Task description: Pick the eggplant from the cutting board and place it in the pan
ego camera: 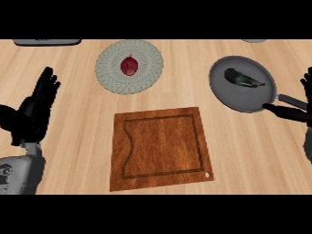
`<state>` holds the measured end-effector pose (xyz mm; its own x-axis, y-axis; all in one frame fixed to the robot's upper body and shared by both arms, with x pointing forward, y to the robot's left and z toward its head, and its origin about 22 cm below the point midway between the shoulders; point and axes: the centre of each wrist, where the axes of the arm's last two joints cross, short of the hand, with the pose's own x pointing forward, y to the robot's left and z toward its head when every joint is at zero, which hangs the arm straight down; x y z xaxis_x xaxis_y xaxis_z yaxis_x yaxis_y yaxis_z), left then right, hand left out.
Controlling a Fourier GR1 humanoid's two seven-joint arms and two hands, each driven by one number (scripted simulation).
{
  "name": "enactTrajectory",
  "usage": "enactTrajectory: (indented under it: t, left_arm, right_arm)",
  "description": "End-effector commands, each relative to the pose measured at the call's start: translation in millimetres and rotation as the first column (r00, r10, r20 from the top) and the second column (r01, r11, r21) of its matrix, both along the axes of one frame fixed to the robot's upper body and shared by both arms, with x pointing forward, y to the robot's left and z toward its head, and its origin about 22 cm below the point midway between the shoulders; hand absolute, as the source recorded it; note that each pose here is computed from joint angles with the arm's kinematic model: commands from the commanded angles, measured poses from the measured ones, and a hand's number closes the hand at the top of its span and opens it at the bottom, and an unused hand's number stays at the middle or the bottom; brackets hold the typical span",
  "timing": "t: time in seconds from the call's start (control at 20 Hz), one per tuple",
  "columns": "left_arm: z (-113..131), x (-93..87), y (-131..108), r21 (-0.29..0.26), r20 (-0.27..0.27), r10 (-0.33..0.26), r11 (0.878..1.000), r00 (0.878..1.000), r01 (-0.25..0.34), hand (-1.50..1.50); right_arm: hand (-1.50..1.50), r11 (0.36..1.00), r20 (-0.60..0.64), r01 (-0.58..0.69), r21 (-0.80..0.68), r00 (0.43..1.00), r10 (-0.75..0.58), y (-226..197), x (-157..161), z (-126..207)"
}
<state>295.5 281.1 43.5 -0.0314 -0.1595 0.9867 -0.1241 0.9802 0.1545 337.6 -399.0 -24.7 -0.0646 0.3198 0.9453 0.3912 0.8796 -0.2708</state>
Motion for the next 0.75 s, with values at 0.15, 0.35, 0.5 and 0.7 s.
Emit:
enactTrajectory:
  t: [0.15, 0.35, 0.5, 0.7]
  left_arm:
    - [6.0, -9.9, 15.3, 0.002, -0.023, 0.030, 1.000, 0.999, -0.030, 0.00]
    - [-0.6, -14.4, 24.7, 0.000, -0.026, 0.022, 1.000, 0.999, -0.022, 0.00]
    - [2.9, -10.9, 22.1, 0.020, -0.007, 0.022, 1.000, 1.000, -0.021, 0.00]
    - [4.7, 3.0, -7.2, -0.007, -0.007, -0.005, 1.000, 1.000, 0.004, 0.00]
  right_arm:
    - [-1.50, 0.996, 0.033, -0.086, 0.014, 0.996, 0.086, -29.2, -50.8, 6.9]
    - [-1.50, 0.994, 0.037, -0.102, 0.030, 0.994, 0.100, -6.3, -83.0, 1.5]
    - [-1.50, 0.994, 0.008, -0.111, 0.013, 0.994, 0.111, -17.4, -123.1, 21.3]
    - [-1.50, 0.997, 0.007, -0.072, -0.035, 0.997, 0.072, 3.8, -149.3, 52.6]
